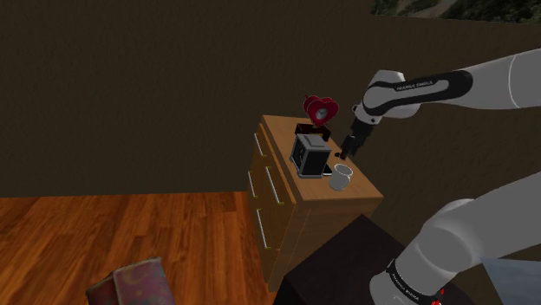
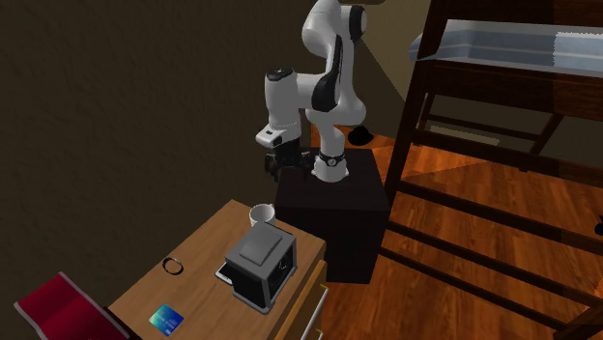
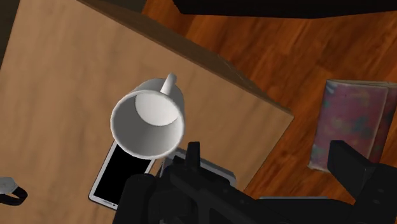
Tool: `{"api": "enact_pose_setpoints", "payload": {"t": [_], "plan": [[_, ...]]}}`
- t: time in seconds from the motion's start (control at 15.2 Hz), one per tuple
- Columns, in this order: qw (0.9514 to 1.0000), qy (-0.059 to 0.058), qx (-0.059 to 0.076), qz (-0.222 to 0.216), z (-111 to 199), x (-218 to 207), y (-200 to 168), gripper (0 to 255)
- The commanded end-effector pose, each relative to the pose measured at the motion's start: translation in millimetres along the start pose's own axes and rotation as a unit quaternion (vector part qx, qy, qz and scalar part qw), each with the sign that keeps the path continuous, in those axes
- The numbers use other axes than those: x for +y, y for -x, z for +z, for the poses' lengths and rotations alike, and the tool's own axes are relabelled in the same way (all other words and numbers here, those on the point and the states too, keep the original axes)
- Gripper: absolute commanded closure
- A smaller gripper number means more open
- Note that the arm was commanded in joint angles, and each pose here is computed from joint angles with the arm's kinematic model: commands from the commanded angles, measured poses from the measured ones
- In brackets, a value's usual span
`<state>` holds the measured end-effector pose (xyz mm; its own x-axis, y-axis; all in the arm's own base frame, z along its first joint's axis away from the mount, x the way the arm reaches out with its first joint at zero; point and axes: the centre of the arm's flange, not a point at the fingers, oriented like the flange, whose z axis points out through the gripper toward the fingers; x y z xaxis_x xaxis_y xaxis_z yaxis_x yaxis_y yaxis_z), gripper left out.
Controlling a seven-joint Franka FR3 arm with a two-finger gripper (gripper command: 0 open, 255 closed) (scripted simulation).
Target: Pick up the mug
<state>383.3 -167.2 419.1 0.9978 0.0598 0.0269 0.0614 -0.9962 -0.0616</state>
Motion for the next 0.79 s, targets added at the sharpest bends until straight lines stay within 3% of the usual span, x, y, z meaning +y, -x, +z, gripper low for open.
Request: {"api": "enact_pose_setpoints", "payload": {"t": [0.0, 0.73], "plan": [[1.0000, 0.001, -0.004, 0.002, 15, 21, -4, 0], [0.9996, 0.004, -0.025, 0.012, 101, 136, -27, 0]]}}
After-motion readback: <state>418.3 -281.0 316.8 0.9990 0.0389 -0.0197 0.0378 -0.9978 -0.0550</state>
